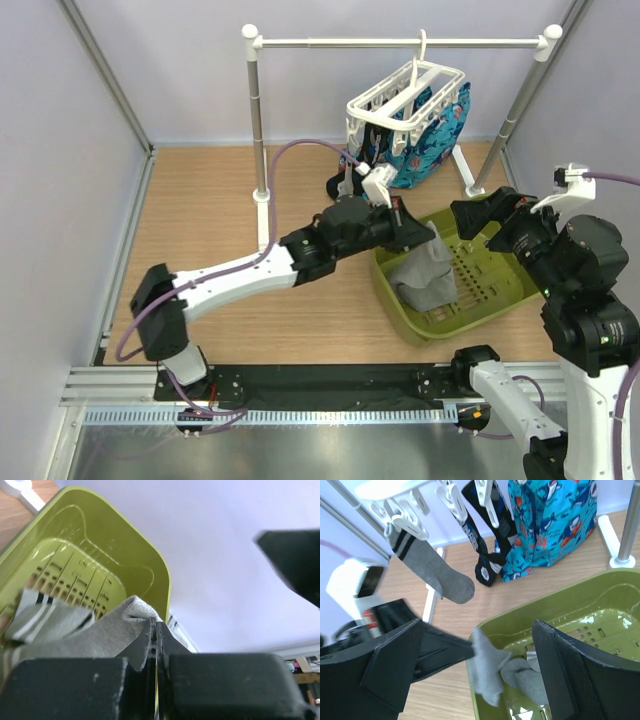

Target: Remove the socks clipped to the hanger

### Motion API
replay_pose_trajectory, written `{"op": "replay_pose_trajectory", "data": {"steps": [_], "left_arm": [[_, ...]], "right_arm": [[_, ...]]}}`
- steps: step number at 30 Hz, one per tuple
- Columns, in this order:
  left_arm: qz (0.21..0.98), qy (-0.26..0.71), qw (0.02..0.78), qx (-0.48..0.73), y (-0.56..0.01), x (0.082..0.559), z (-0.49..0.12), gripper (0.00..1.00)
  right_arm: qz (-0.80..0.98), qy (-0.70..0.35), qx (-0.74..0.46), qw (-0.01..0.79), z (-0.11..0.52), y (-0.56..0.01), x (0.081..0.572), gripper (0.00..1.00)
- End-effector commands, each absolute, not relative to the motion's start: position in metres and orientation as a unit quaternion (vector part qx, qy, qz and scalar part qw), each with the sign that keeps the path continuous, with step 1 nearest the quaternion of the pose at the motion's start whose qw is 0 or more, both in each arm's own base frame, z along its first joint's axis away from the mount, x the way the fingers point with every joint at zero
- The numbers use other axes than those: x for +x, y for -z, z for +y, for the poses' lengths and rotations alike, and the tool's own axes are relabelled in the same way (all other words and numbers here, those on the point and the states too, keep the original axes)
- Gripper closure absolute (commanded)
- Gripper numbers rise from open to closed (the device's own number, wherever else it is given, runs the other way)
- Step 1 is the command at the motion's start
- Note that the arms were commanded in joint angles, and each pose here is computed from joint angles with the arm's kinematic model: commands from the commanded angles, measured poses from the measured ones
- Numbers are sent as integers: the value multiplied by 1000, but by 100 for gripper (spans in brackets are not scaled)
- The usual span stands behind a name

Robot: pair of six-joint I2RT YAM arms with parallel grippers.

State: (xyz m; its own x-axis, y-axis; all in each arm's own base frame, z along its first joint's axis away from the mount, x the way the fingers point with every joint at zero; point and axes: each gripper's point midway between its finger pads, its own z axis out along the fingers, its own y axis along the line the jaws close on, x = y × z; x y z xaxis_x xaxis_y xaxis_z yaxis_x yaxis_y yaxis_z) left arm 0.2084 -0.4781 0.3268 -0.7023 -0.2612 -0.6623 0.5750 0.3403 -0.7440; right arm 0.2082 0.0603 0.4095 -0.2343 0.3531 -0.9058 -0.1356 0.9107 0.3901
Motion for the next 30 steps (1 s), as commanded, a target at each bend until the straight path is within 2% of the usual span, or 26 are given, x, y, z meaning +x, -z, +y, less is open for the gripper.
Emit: {"op": "replay_pose_trajectory", "data": {"steps": [1, 3, 5, 7, 8, 10, 11, 16, 20, 25, 30], "left_arm": [[730, 564, 358, 146, -313, 210, -516, 100], [733, 555, 359, 161, -310, 210, -532, 77], [752, 514, 381, 158, -304, 217, -517, 49], [753, 498, 404, 144, -308, 221, -500, 37], [750, 491, 420, 140, -316, 222, -489, 26], [748, 466, 452, 137, -332, 223, -460, 15], [751, 450, 466, 129, -336, 226, -449, 4], [783, 335, 512, 114, -354, 231, -366, 2], [788, 262, 553, 69, -369, 257, -296, 3], [749, 291, 595, 37, -399, 281, -250, 4], [726, 306, 614, 47, -422, 304, -244, 7]], "right_arm": [[726, -200, 83, 652, 54, -440, 203, 3], [727, -200, 81, 652, 55, -441, 203, 3], [730, -199, 75, 649, 56, -437, 203, 3], [738, -202, 67, 640, 59, -426, 204, 2], [735, -207, 63, 642, 61, -426, 204, 2], [735, -216, 56, 641, 65, -420, 202, 1], [730, -220, 53, 645, 66, -422, 203, 1], [706, -263, 18, 657, 85, -405, 210, 1], [658, -356, -1, 663, 118, -372, 240, 1], [582, -374, -6, 722, 124, -372, 254, 2], [633, -325, -73, 699, 173, -331, 286, 3]]}}
